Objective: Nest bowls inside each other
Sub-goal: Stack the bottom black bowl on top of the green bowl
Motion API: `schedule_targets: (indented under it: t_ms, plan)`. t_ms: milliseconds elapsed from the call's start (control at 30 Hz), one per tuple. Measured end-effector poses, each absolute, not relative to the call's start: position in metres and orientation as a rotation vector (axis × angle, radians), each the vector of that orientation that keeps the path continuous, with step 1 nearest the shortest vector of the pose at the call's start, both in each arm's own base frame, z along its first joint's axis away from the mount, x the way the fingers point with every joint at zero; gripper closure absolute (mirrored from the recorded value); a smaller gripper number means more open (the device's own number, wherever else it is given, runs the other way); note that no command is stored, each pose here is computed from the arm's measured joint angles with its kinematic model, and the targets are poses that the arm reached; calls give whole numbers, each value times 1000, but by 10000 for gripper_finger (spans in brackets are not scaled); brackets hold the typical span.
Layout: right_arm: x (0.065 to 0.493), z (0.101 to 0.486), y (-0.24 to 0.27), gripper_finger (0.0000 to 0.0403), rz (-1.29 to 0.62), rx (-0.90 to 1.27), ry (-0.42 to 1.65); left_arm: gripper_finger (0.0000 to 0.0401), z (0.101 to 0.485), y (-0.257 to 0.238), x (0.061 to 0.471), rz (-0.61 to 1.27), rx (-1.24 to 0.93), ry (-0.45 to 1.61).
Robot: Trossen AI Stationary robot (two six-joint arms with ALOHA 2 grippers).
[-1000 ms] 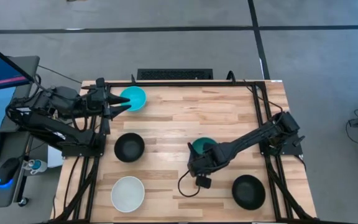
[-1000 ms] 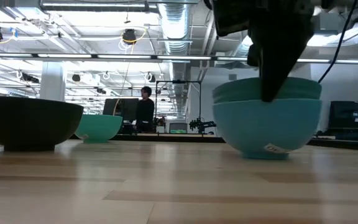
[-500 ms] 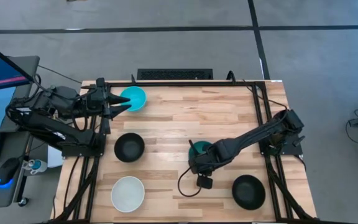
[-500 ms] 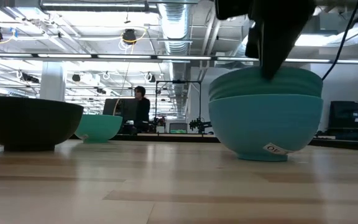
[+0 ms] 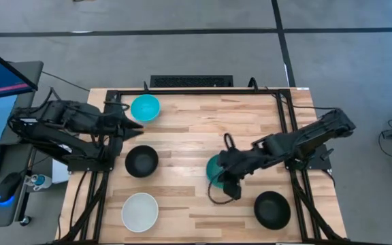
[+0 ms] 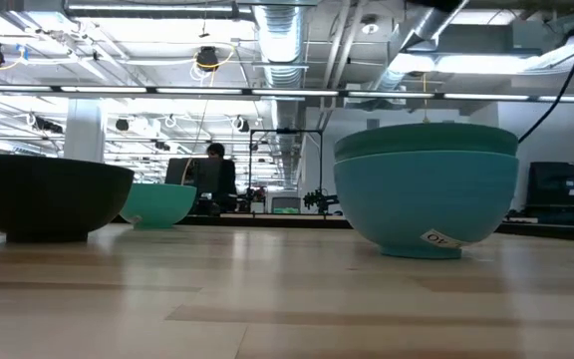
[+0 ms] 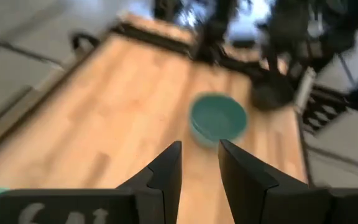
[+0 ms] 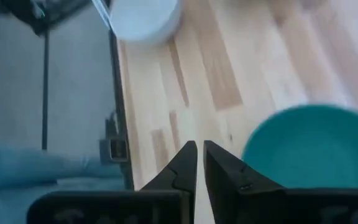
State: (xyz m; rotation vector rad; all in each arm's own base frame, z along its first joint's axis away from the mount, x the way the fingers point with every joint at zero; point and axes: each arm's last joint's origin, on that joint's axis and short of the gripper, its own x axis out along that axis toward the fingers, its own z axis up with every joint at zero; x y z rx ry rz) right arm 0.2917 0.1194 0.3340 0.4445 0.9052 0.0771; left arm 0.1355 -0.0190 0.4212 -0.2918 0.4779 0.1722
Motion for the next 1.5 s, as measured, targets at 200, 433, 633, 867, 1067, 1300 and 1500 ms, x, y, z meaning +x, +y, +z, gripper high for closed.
schedule_targets:
  t_ms: [200, 433, 633, 867, 1067, 1300, 1500]
  plan:
    - [276, 364, 105, 355, 19, 428, 723, 305, 410, -27, 162, 132, -375, 577]
    - [259, 361, 99, 361, -24, 379, 842, 305, 382, -37, 211, 138, -298, 728]
    - [246, 352, 101, 366, -53, 321, 977, 305, 359, -46, 246, 36, -215, 826]
    - [215, 340, 110, 367, -72, 167, 1236, 305, 353, -58, 281, -154, -224, 722]
    - [200, 326, 126, 366, -22, 91, 1321, 305, 368, -65, 301, -267, -219, 488]
    - [188, 298, 141, 356, 38, 121, 1454, 305, 362, -69, 302, -367, -160, 521]
    - [186, 272, 150, 351, 87, 211, 1498, 305, 361, -72, 303, -399, -135, 521]
